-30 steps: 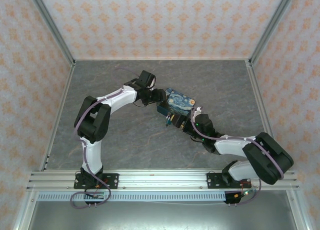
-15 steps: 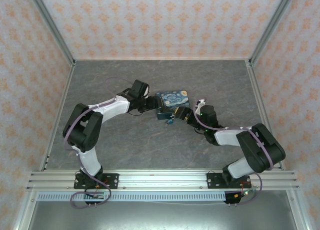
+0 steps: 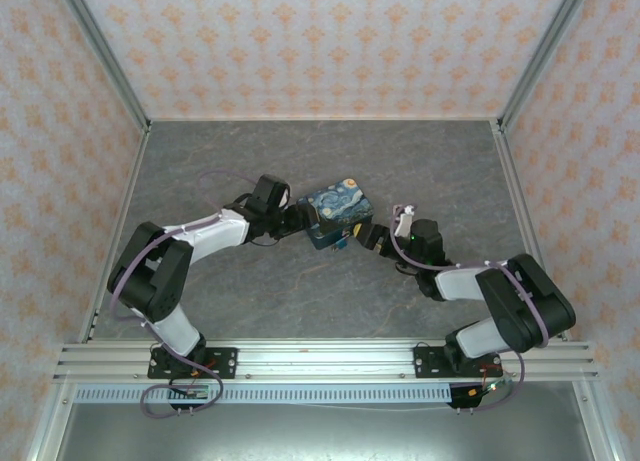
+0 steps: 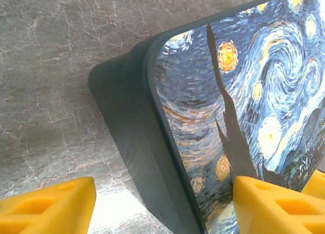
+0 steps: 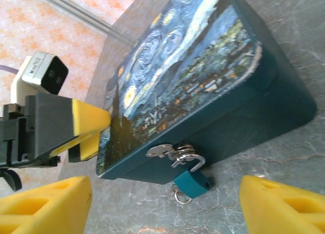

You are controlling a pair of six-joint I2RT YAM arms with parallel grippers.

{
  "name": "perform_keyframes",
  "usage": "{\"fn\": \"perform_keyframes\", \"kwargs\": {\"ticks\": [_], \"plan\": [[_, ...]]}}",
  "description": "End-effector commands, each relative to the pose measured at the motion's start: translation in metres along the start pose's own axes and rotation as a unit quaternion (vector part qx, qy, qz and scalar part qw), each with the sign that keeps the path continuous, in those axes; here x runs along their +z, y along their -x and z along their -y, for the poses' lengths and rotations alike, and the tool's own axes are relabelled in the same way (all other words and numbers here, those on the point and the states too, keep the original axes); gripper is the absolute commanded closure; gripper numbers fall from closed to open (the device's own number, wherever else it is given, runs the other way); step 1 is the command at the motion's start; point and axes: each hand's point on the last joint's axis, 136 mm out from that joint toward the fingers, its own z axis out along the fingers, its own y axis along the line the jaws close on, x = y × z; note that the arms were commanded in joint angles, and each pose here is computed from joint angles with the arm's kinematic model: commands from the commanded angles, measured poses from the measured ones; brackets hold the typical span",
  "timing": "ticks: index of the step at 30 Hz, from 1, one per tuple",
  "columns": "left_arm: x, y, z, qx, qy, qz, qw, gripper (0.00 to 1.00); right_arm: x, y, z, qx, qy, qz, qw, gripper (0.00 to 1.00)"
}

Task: Unlock the padlock with the key

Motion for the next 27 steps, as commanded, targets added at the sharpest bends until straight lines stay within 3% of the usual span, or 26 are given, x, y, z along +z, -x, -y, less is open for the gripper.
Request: {"fn": "perform_keyframes", "kwargs": {"ticks": [1, 27], "plan": [[0.007, -0.039, -0.047, -0.018, 0.088, -0.051, 0.995, 0.29, 0.002, 0.004, -0.019, -0.036, 0.048, 0.01, 0.998, 0.25], [0.005, -0.038, -0.046, -0.014, 0.095, -0.048, 0.994, 0.29, 0.06, -0.021, -0.009, -0.004, 0.082, -0.017, 0.996, 0.33]]}}
